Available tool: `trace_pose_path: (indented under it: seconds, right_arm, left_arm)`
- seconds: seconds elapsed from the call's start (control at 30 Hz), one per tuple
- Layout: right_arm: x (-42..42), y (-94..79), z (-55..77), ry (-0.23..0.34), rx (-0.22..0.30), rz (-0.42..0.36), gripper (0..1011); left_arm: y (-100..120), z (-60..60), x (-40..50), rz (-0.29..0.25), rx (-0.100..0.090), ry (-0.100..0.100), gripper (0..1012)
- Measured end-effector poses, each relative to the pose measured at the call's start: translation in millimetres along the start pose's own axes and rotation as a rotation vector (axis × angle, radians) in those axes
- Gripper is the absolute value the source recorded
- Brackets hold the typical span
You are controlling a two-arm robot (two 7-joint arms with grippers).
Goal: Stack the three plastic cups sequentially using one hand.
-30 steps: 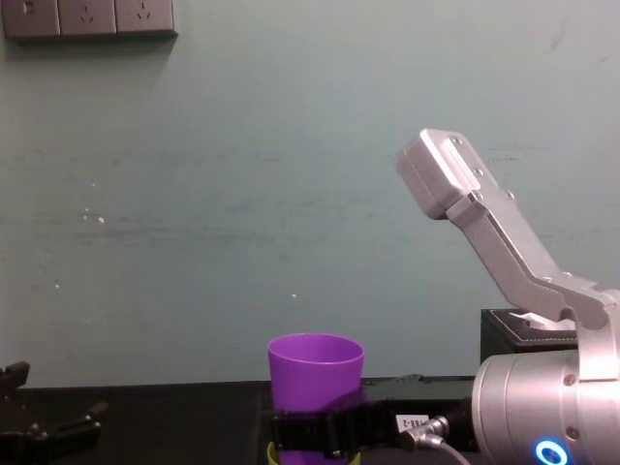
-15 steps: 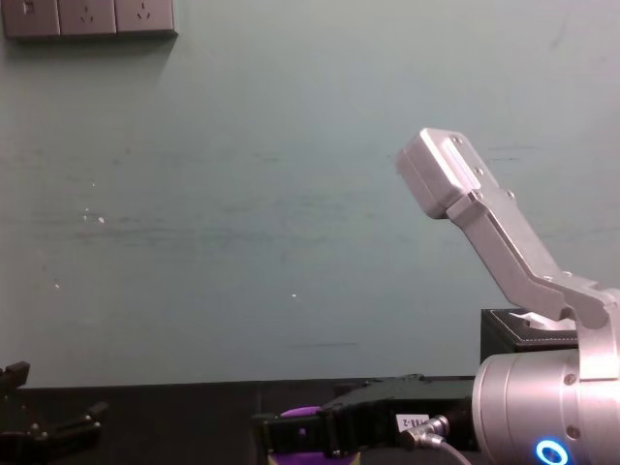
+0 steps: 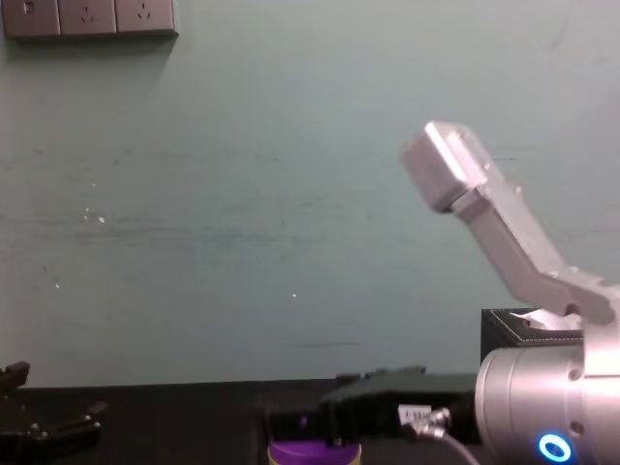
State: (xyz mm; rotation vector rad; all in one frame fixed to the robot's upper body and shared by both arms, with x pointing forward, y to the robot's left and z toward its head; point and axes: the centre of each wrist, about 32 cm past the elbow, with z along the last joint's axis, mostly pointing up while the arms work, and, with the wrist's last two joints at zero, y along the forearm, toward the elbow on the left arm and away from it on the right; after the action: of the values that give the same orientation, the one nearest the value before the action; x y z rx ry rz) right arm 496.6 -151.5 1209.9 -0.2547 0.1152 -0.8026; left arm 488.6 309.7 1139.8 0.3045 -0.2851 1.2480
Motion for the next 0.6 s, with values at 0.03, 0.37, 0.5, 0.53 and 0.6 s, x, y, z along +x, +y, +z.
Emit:
trace_pose_path:
  seconds: [0.03, 0.37, 0.5, 0.53, 0.6]
  right_arm:
    - [0.2, -1.5, 0.3, -0.002, 0.024, -0.012, 1003]
    - [2.6, -11.2, -4.1, 0.036, 0.151, -0.209, 1003]
    - [3.3, -11.9, -11.2, 0.047, 0.162, -0.34, 1003]
    - [3.4, -11.7, -13.5, 0.049, 0.163, -0.365, 1003]
    - [3.4, -9.8, -21.9, 0.049, 0.155, -0.43, 1003]
  left_arm:
    - [0, 0.0, 0.0, 0.0, 0.0, 0.0, 1000]
    - [0, 0.0, 0.0, 0.0, 0.0, 0.0, 1000]
    - [0, 0.0, 0.0, 0.0, 0.0, 0.0, 1000]
    - [0, 0.0, 0.0, 0.0, 0.0, 0.0, 1000]
    - [0, 0.0, 0.0, 0.0, 0.0, 0.0, 1000]
